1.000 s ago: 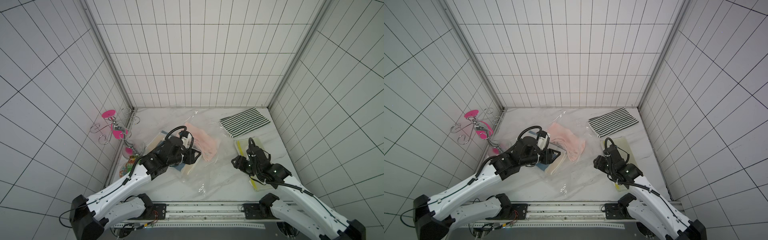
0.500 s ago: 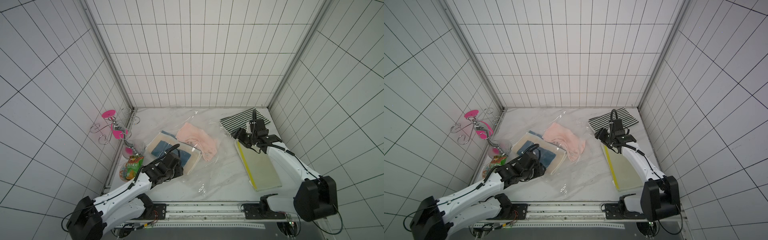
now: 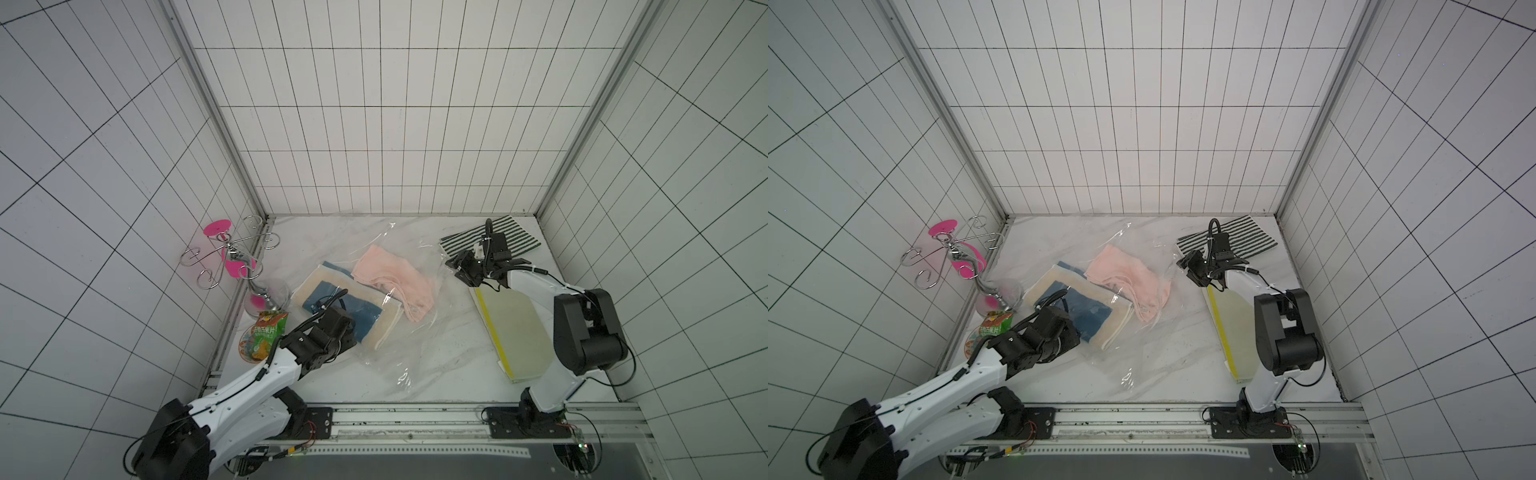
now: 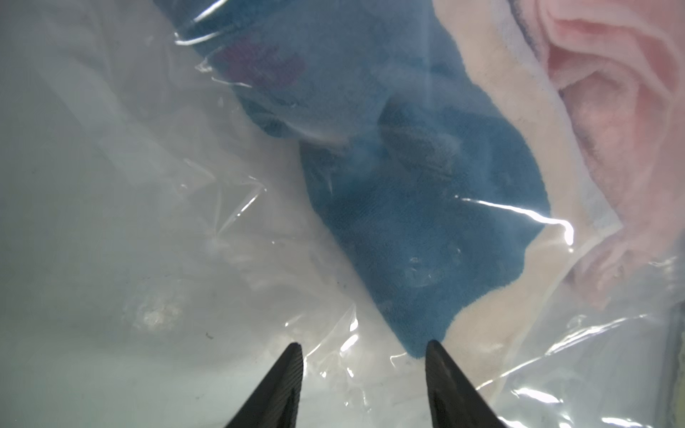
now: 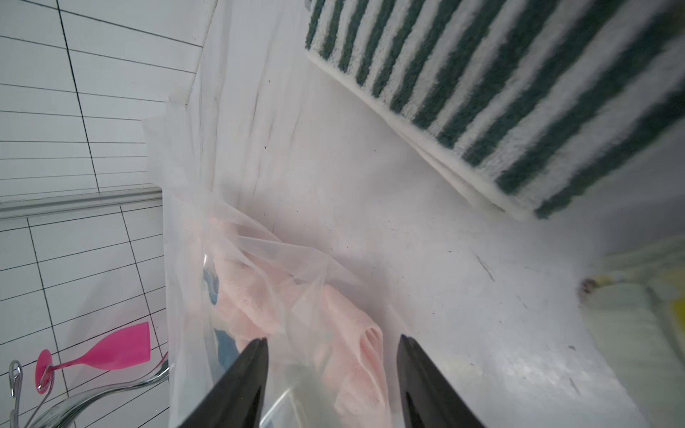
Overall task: Place the folded towel into the vacuum bag
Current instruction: Adjust the vacuum bag at the center of the board.
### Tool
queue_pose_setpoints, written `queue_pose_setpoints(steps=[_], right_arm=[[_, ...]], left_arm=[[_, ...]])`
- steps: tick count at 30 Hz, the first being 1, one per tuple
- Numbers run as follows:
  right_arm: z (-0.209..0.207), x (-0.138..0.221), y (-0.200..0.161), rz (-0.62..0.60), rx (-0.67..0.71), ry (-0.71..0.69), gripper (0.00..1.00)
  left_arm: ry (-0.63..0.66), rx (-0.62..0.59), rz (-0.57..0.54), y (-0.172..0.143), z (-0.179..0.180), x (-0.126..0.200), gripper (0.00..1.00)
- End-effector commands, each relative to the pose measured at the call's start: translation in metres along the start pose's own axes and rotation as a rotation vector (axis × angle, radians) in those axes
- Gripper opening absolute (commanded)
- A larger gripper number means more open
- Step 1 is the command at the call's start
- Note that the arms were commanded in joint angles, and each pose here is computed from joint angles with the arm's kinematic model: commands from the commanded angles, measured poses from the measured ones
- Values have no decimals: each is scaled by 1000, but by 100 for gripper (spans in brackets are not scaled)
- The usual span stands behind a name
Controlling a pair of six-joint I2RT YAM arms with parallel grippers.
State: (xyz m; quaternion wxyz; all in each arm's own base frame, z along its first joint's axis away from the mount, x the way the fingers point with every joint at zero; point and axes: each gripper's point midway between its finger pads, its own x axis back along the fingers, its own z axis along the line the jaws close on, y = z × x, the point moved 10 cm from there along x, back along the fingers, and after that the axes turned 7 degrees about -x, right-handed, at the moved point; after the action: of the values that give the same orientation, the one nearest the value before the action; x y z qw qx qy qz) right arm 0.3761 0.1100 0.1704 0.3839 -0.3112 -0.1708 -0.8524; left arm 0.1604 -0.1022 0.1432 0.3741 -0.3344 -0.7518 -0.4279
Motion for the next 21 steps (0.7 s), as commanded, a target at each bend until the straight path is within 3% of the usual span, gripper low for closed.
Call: queue_pose_setpoints(steps=[1, 3, 6, 7, 11, 16, 21], right_arm=[[21, -8, 4, 30, 37, 120, 46], [20, -5, 3, 31, 48, 127, 35], [4, 12, 1, -19, 61, 98, 5], [-4, 21, 1, -46, 60, 92, 0], [-34, 55, -5, -95, 33, 39, 0], [-70, 84, -27, -124, 56, -148, 0], [-86, 78, -52, 42, 24, -147, 5]], left_arm=[[-2, 80, -15, 6, 4, -13, 55], [3, 120, -1, 7, 11, -21, 54], [58, 147, -44, 17, 17, -23, 53], [68, 155, -56, 22, 18, -24, 53], [84, 174, -95, 46, 13, -29, 53], [75, 199, -129, 78, 2, -41, 54], [72, 164, -93, 110, -26, -62, 53]])
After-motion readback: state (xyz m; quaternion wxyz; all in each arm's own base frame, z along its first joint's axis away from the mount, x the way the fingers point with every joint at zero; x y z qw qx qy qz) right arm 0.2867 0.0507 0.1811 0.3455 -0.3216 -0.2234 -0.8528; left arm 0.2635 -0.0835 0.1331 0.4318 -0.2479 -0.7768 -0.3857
